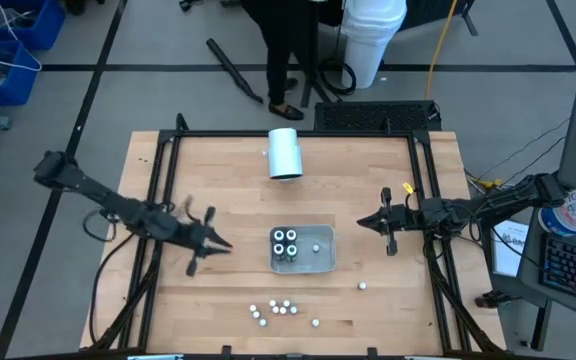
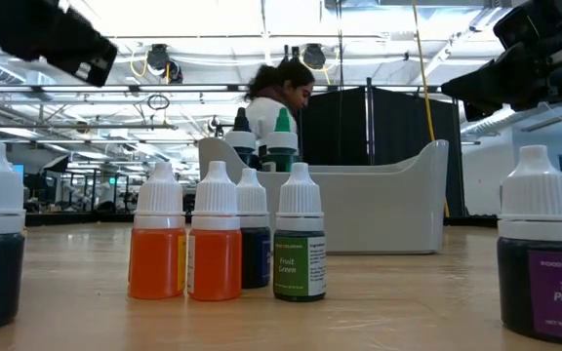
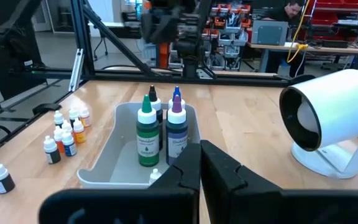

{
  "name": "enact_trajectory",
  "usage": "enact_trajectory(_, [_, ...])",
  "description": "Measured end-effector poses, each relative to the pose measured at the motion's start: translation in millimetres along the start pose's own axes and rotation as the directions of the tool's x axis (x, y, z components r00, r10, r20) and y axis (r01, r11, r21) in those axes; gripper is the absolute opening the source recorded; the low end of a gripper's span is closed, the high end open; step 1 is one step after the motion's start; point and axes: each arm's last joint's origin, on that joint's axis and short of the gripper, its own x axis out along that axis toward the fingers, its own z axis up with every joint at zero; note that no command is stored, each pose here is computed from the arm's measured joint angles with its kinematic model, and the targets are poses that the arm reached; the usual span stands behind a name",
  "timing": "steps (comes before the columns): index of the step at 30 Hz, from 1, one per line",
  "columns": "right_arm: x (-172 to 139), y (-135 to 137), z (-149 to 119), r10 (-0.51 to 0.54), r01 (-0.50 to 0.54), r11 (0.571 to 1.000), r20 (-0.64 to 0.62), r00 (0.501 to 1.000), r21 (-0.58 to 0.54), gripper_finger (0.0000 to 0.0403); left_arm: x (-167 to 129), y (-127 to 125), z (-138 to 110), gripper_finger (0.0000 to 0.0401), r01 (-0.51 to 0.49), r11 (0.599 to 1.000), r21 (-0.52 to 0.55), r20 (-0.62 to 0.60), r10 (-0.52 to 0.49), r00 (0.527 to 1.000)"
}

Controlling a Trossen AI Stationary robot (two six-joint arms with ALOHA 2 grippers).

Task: Pick & Place food coloring
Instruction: Put the orange food coloring bottle into the gray bin

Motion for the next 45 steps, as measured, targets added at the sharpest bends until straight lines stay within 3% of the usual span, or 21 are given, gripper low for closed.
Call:
enact_trajectory(4, [0,0,0,0.001,-0.001,1.000,-0.001,1.000,0.000,0.0001,35,-24,15,0.0062,0.057,0.994,0.092,-0.215,-0.036,0.976])
enact_trajectory(12, [0,0,-1,0.001,-0.001,1.000,-0.012,1.000,0.017,0.0001,107,-67,17,0.0063,0.181,0.945,0.271,-0.530,-0.011,0.848])
enact_trajectory(15, [0,0,-1,0.001,-0.001,1.000,-0.015,1.000,0.016,0.0001,127,-75,22,0.0063,0.195,0.943,0.270,-0.565,-0.009,0.825])
enact_trajectory(21, [0,0,-2,0.001,-0.001,1.000,-0.025,1.000,0.015,0.0001,146,-85,25,0.0076,0.313,0.920,0.234,-0.622,-0.105,0.776])
enact_trajectory(30, [0,0,-2,0.001,0.000,1.000,-0.025,1.000,0.015,0.0001,148,-86,26,0.0195,0.313,0.922,0.226,-0.616,-0.114,0.779])
enact_trajectory(34, [0,0,-2,0.001,-0.001,1.000,-0.024,1.000,0.015,0.0001,151,-88,17,0.0226,0.351,0.914,0.202,-0.649,-0.143,0.747])
enact_trajectory(40, [0,0,-2,0.001,0.000,1.000,-0.027,1.000,0.015,0.0001,161,-93,0,0.0226,0.389,0.903,0.181,-0.687,-0.167,0.707])
enact_trajectory(45, [1,0,-3,0.000,0.000,1.000,-0.035,0.999,0.013,0.0001,164,-94,-2,0.0210,0.388,0.904,0.181,-0.679,-0.171,0.714])
